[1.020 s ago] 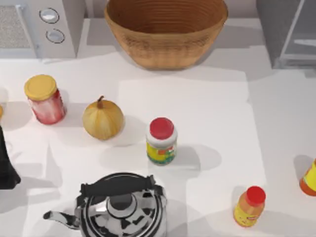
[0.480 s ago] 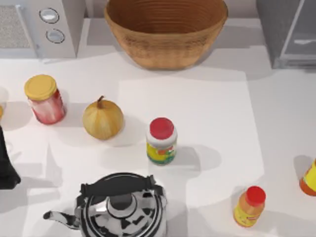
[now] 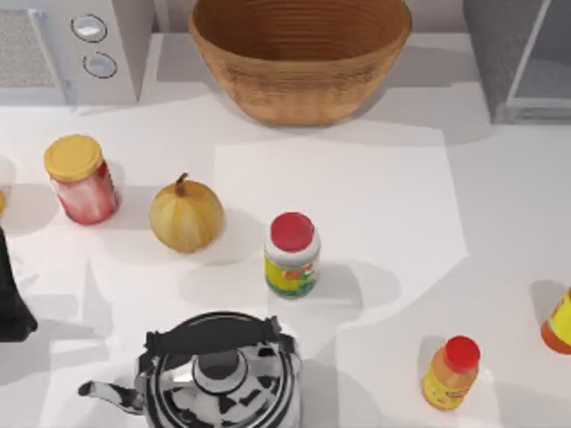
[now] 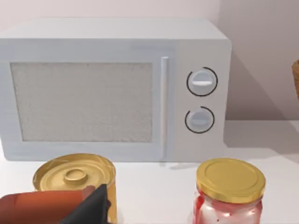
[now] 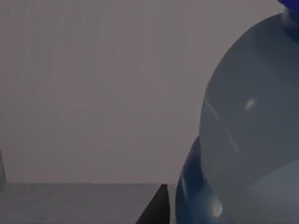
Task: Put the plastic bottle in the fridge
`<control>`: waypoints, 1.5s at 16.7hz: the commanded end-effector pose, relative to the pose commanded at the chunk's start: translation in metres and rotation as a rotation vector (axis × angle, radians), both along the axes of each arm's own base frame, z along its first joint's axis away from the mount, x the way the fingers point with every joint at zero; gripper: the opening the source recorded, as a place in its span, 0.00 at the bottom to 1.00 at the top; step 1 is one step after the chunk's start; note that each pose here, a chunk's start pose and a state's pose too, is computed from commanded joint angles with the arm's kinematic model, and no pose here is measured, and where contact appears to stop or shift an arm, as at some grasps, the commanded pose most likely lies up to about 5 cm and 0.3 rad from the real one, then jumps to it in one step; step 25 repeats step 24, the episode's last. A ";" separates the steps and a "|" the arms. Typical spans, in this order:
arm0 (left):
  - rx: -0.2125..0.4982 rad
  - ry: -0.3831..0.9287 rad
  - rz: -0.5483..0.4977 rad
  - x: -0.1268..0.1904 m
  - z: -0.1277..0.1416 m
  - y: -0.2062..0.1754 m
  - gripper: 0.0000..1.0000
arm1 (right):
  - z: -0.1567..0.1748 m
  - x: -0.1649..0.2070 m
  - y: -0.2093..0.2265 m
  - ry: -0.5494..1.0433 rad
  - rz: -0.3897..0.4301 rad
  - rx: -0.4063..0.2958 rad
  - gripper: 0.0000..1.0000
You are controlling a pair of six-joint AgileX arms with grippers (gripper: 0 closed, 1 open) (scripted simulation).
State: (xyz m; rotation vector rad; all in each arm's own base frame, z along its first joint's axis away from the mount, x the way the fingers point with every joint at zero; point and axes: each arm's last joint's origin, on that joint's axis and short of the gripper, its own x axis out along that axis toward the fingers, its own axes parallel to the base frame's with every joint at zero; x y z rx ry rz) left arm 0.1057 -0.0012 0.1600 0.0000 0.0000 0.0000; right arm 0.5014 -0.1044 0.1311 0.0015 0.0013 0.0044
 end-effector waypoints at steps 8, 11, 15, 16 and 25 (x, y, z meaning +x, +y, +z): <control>0.000 0.000 0.000 0.000 0.000 0.000 1.00 | -0.003 0.003 0.001 0.010 0.000 0.002 0.23; 0.000 0.000 0.000 0.000 0.000 0.000 1.00 | -0.003 0.003 0.001 0.010 0.000 0.002 0.46; 0.000 0.000 0.000 0.000 0.000 0.000 1.00 | -0.003 0.003 0.001 0.010 0.000 0.002 0.76; 0.000 0.000 0.000 0.000 0.000 0.000 1.00 | -0.003 0.003 0.001 0.010 0.000 0.002 0.83; 0.000 0.000 0.000 0.000 0.000 0.000 1.00 | -0.003 0.003 0.001 0.010 0.000 0.002 1.00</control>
